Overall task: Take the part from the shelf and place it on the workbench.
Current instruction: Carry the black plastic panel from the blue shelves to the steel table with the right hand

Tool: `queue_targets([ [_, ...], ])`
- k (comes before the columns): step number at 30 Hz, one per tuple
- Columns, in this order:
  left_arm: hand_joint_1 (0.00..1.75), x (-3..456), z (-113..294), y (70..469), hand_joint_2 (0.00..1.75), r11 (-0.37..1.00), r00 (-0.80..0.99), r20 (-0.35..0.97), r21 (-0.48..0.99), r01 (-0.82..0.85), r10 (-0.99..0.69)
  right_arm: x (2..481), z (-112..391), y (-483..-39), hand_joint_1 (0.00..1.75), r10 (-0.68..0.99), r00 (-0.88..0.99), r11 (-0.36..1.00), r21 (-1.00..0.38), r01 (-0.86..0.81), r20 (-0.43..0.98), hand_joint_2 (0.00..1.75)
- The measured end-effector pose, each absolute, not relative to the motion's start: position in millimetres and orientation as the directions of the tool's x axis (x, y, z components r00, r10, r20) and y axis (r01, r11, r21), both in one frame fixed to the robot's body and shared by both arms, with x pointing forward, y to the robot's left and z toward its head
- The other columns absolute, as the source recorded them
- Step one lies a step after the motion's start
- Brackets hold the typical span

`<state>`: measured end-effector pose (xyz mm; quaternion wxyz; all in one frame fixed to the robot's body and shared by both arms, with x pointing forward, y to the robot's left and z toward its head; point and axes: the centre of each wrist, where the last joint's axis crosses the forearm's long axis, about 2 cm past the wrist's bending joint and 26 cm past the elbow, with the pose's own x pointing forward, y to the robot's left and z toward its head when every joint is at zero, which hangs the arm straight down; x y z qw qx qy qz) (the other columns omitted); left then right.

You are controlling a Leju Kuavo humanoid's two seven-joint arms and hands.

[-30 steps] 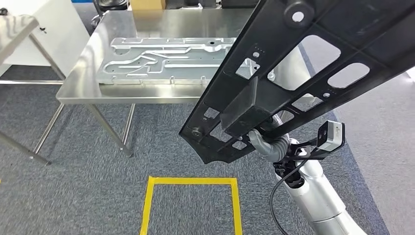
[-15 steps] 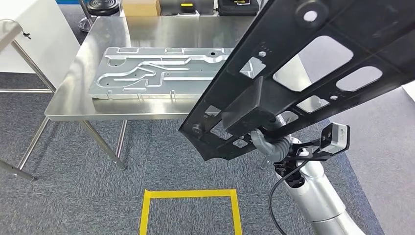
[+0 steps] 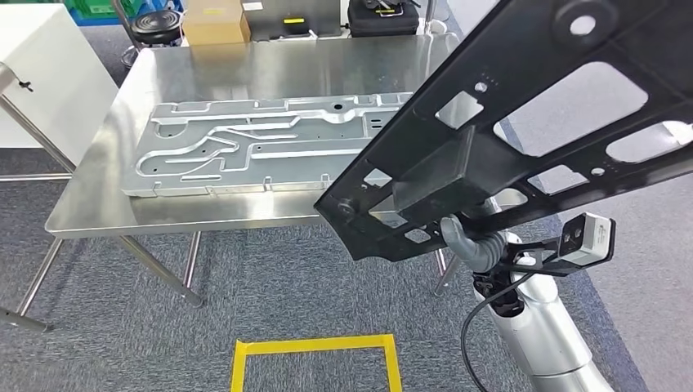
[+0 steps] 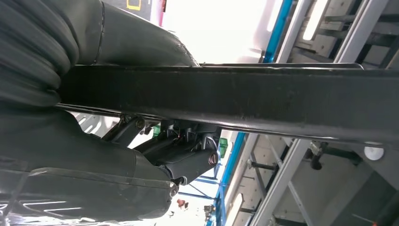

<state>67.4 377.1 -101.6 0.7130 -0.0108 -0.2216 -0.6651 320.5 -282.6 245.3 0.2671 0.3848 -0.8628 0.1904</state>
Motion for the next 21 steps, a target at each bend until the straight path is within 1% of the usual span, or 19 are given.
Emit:
queue_targets([
  [10,0.0,67,-102,377,1.75,0.108,0.011,0.33,0.276,0.955,-0.944,312,241,-285,1.75,-0.534,-0.586,0.65,-0.148,-0.745,0.609,1.75],
  [21,0.0,65,-102,376,1.75,0.11,0.019,0.327,0.262,0.959,-0.945,310,238,-295,1.75,-0.511,-0.605,0.683,-0.139,-0.717,0.61,1.75],
])
